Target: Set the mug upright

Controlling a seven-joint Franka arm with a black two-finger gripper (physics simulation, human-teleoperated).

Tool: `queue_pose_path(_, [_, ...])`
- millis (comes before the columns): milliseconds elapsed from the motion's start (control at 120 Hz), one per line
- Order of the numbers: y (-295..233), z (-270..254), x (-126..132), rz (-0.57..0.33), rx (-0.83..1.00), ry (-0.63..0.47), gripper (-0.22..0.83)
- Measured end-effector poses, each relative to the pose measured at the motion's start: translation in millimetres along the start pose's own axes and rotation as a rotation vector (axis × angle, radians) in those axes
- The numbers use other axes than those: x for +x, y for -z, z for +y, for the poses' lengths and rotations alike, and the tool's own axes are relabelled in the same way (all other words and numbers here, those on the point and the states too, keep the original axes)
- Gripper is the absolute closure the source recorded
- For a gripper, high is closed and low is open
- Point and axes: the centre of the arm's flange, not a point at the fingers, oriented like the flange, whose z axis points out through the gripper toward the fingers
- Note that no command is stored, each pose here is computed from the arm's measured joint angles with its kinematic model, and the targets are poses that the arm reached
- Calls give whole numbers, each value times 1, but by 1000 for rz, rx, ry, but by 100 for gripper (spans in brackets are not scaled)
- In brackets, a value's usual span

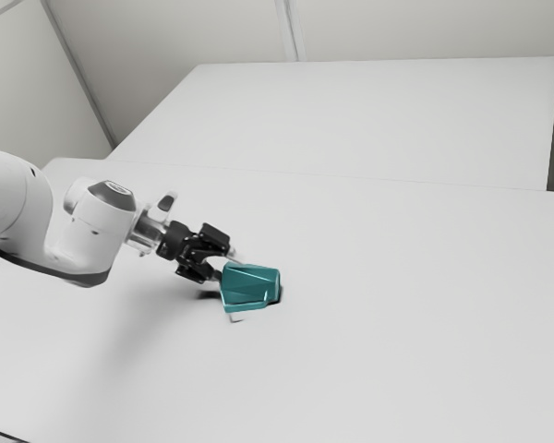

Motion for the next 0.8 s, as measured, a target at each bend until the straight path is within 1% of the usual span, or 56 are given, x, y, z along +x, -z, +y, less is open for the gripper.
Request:
queue_pose_path(50, [-1, 1, 0, -3, -7, -5, 35])
queue_pose_path(108, [-2, 2, -1, -6, -13, -10, 43])
queue_pose_path(267, [-6, 8, -1, -14, -24, -30, 61])
queue_pose_path(342, [-8, 11, -1, -18, -27, -43, 67])
queue_pose_path(533, [-8, 25, 0, -23, -35, -81, 74])
queue_pose_path(658, [-6, 42, -2, -26, -45, -118, 76])
queue_pose_path(767, [4, 65, -3, -14, -52, -169, 77])
queue_pose_path(800, [11, 74, 0, -10, -43, -197, 77])
